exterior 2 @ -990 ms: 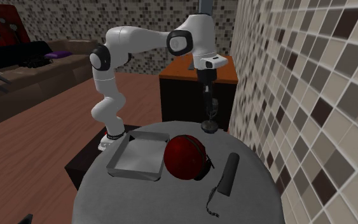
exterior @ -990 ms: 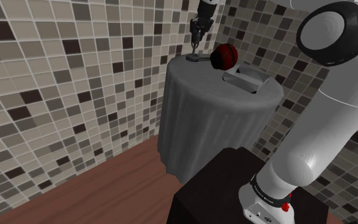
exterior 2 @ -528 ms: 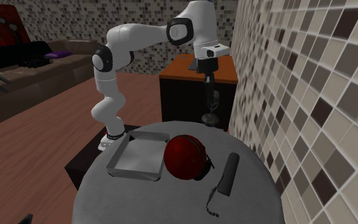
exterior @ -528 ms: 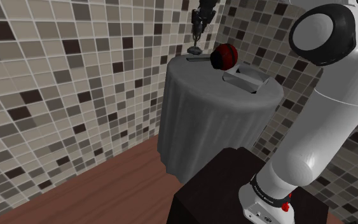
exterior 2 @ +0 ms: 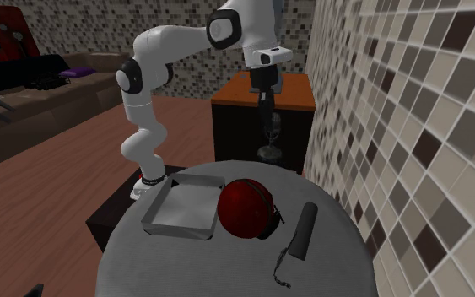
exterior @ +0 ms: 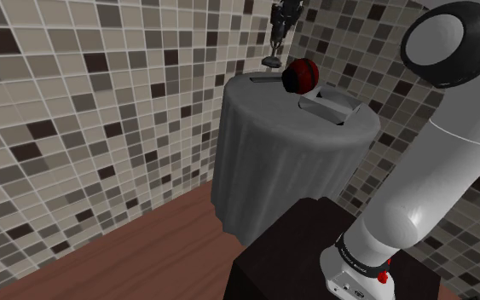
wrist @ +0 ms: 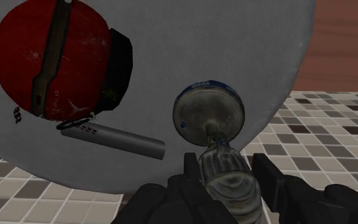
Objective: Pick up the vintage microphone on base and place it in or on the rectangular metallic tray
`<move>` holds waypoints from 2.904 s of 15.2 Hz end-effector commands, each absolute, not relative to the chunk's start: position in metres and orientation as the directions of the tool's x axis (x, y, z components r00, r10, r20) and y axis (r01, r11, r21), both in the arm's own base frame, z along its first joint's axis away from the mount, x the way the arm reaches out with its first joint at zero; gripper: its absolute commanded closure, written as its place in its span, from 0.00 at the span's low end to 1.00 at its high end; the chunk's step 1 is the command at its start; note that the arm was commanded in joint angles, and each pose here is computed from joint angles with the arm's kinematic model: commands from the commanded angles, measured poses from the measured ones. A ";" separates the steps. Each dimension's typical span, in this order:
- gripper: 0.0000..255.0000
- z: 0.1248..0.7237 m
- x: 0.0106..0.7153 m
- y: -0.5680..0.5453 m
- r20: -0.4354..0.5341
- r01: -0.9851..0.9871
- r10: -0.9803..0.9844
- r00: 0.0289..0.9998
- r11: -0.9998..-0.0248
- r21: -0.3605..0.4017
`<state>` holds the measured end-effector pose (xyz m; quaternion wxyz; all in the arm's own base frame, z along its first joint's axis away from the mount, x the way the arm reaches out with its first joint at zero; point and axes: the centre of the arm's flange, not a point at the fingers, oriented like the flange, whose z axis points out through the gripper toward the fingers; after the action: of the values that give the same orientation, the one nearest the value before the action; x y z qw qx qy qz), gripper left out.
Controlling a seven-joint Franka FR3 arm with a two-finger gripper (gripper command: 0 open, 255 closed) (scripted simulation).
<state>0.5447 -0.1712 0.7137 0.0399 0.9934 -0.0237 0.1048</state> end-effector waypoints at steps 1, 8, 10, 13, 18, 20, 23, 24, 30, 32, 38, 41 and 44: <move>1.00 0.719 0.524 -0.186 0.210 -0.055 -0.038 0.977 -0.996 0.074; 1.00 0.731 0.448 -0.236 0.210 -0.055 -0.038 0.977 -0.996 0.074; 1.00 0.735 0.426 -0.250 0.210 -0.055 -0.038 0.977 -0.996 0.074; 1.00 0.740 0.394 -0.272 0.210 -0.055 -0.038 0.977 -0.996 0.074; 1.00 0.749 0.339 -0.308 0.210 -0.055 -0.038 0.977 -0.996 0.074; 1.00 0.753 0.317 -0.323 0.210 -0.055 -0.038 0.977 -0.996 0.074; 1.00 0.743 0.314 -0.325 0.210 -0.055 -0.038 0.977 -0.996 0.074; 1.00 0.738 0.314 -0.325 0.210 -0.055 -0.038 0.977 -0.996 0.074; 1.00 0.706 0.314 -0.325 0.210 -0.055 -0.038 0.977 -0.996 0.074; 1.00 0.695 0.314 -0.325 0.210 -0.055 -0.038 0.977 -0.996 0.074; 1.00 0.664 0.314 -0.325 0.210 -0.055 -0.038 0.977 -0.996 0.074; 1.00 0.648 0.314 -0.325 0.210 -0.055 -0.038 0.977 -0.996 0.074; 1.00 0.640 0.314 -0.325 0.210 -0.055 -0.038 0.977 -0.996 0.074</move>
<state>0.3139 -0.3243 0.6412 0.0396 0.9934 -0.0234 0.1047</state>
